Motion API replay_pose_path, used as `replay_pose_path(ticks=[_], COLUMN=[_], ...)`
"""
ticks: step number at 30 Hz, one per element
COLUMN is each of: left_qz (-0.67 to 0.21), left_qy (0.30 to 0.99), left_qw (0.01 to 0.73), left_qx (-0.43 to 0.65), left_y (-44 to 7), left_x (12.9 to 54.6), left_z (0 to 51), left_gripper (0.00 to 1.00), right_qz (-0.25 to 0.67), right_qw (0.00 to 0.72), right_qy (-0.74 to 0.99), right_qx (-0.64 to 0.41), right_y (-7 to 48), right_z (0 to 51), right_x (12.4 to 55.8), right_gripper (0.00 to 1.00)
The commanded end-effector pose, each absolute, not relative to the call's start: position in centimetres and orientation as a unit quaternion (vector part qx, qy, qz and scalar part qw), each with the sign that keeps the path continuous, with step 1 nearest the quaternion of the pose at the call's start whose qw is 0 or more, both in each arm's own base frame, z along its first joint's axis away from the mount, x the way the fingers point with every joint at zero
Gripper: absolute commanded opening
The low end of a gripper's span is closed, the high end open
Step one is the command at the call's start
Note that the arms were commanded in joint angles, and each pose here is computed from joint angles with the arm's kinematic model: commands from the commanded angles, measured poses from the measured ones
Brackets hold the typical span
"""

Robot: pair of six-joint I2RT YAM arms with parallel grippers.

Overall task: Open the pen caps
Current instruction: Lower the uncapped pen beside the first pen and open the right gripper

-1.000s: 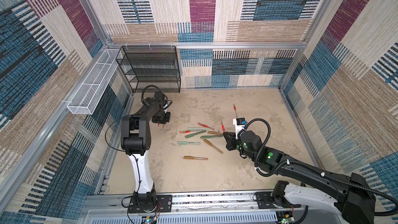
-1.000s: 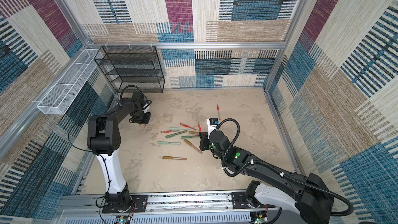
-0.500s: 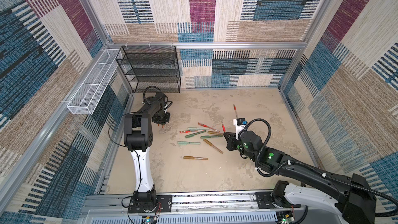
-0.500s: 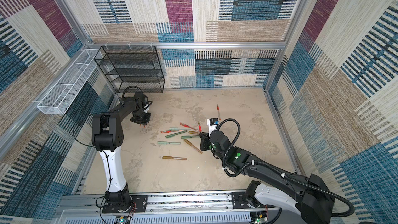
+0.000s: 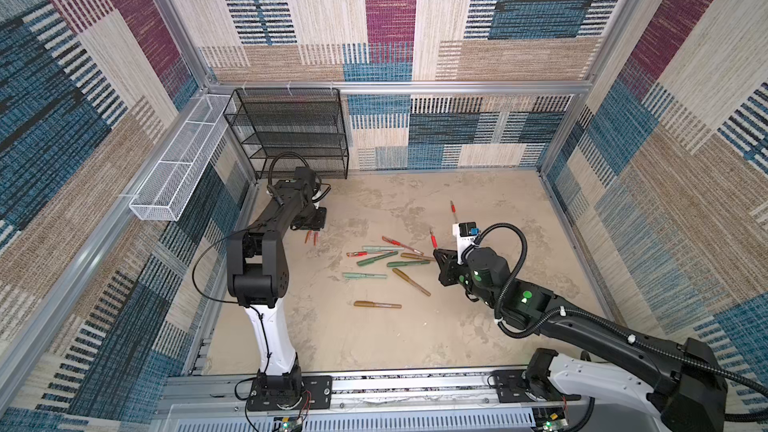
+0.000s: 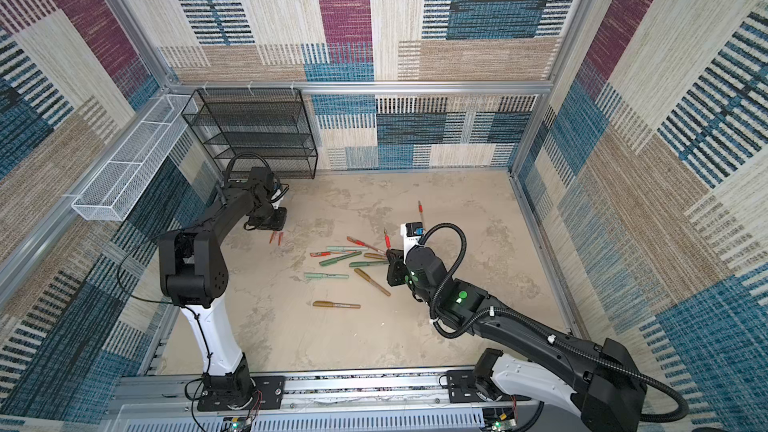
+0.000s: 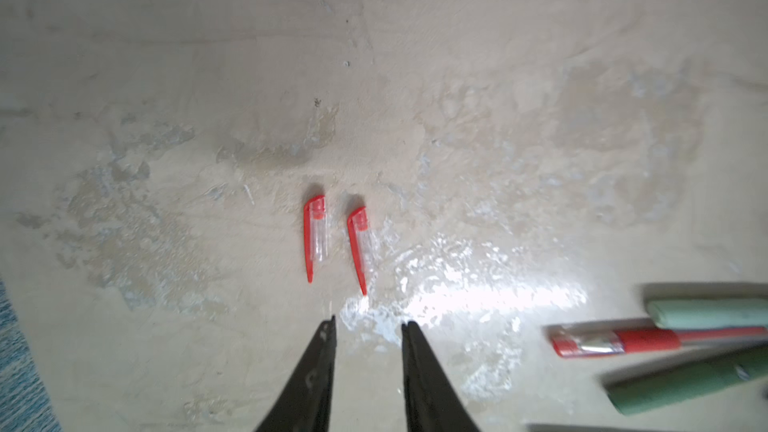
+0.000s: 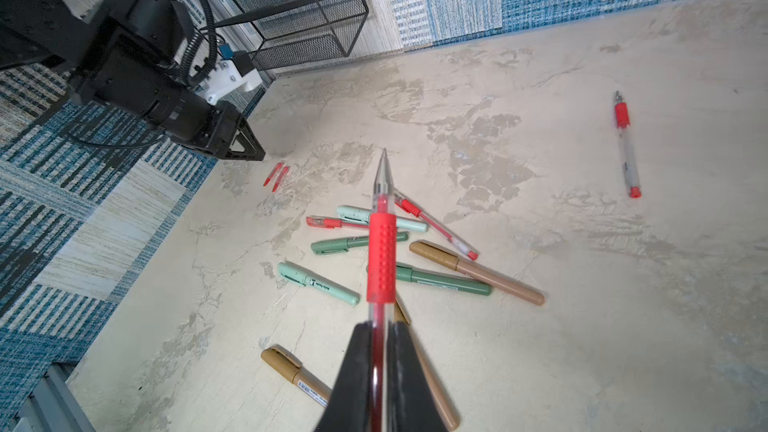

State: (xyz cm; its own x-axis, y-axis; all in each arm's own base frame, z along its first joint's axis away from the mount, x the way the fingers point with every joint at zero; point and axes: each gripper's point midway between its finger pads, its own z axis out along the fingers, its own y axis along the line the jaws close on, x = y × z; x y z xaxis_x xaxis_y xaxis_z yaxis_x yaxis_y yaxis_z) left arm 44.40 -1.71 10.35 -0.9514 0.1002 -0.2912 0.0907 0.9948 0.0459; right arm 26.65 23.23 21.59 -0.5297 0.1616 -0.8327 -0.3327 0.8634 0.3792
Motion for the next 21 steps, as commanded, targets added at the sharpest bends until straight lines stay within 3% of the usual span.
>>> replay_pose_path(ticks=[1, 10, 16, 21], left_qz=[-0.009, -0.079, -0.126, -0.142], left_qy=[0.984, 0.954, 0.926, 0.902], left_qw=[0.171, 0.281, 0.346, 0.394], left_qx=[0.043, 0.064, 0.084, 0.098], left_y=[-2.7, -5.1, -6.5, -7.0], left_x=[43.3, 38.8, 35.0, 32.8], left_z=[12.5, 18.9, 21.0, 22.4], left_gripper=[0.35, 0.55, 0.76, 0.83], right_qz=[0.236, 0.190, 0.166, 0.150], right_qw=[0.490, 0.495, 0.494, 0.486], right_qy=[0.838, 0.846, 0.852, 0.859], right_qx=[-0.051, -0.055, -0.055, -0.059], right_y=[22.6, 20.4, 18.7, 17.5], right_z=[22.3, 23.5, 23.6, 23.0], right_x=[27.5, 31.2, 34.6, 37.3], right_gripper=[0.00, 0.00, 0.00, 0.00])
